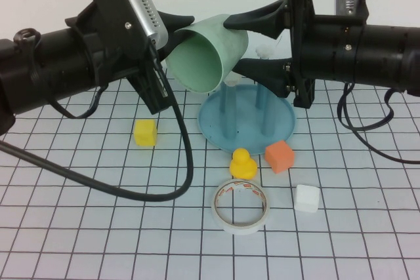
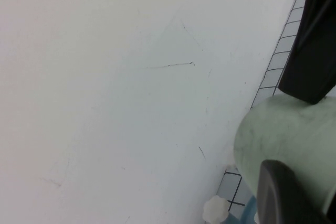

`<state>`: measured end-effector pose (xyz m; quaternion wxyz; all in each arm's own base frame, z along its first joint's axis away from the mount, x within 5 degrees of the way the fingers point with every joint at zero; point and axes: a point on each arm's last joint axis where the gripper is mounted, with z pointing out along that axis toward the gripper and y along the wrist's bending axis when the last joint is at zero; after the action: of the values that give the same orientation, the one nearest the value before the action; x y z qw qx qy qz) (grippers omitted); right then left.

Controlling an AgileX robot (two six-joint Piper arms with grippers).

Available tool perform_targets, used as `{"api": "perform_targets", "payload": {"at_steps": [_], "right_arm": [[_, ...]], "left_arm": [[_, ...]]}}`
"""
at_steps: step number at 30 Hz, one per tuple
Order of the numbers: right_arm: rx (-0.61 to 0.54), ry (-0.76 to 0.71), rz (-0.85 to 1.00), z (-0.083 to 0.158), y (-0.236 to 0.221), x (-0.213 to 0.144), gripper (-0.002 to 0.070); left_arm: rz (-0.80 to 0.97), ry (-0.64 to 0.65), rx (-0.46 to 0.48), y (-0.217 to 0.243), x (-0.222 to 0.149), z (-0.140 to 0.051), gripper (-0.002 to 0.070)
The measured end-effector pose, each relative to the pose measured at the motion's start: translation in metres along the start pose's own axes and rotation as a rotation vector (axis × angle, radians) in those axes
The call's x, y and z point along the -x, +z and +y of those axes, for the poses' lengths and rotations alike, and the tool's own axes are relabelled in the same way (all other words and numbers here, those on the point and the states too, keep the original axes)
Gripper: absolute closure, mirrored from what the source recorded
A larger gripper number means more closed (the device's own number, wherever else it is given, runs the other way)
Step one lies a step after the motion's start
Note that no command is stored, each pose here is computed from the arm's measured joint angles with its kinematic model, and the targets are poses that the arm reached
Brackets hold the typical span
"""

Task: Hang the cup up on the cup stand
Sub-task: Adjust the cup with two arms

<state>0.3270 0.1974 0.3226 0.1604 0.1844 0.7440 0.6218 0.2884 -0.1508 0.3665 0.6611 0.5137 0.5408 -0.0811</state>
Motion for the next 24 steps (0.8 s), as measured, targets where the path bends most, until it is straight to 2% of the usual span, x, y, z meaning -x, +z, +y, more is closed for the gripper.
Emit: {"api": "perform_targets", "payload": {"at_steps": [19,21,24], "right_arm": [[-0.001,0.005,-0.005,-0.0006,0.0005,0.0007,0.0193],[-0.001,-0.002,-0.005,-0.0006,0.0005,0.0007,0.0164],[-0.007,-0.016,-0.003,-0.0022,0.0019,0.0008,0.0059]], "left_arm": [[0.006,-0.027,0.005,0.0000,-0.0006,0.0004,0.0657],[0.005,-0.025,0.003,0.0000,-0.0004,0.0002,0.0657],[-0.011,-0.023,-0.014,0.0005,0.0016,-0.0020,0.0657]]}}
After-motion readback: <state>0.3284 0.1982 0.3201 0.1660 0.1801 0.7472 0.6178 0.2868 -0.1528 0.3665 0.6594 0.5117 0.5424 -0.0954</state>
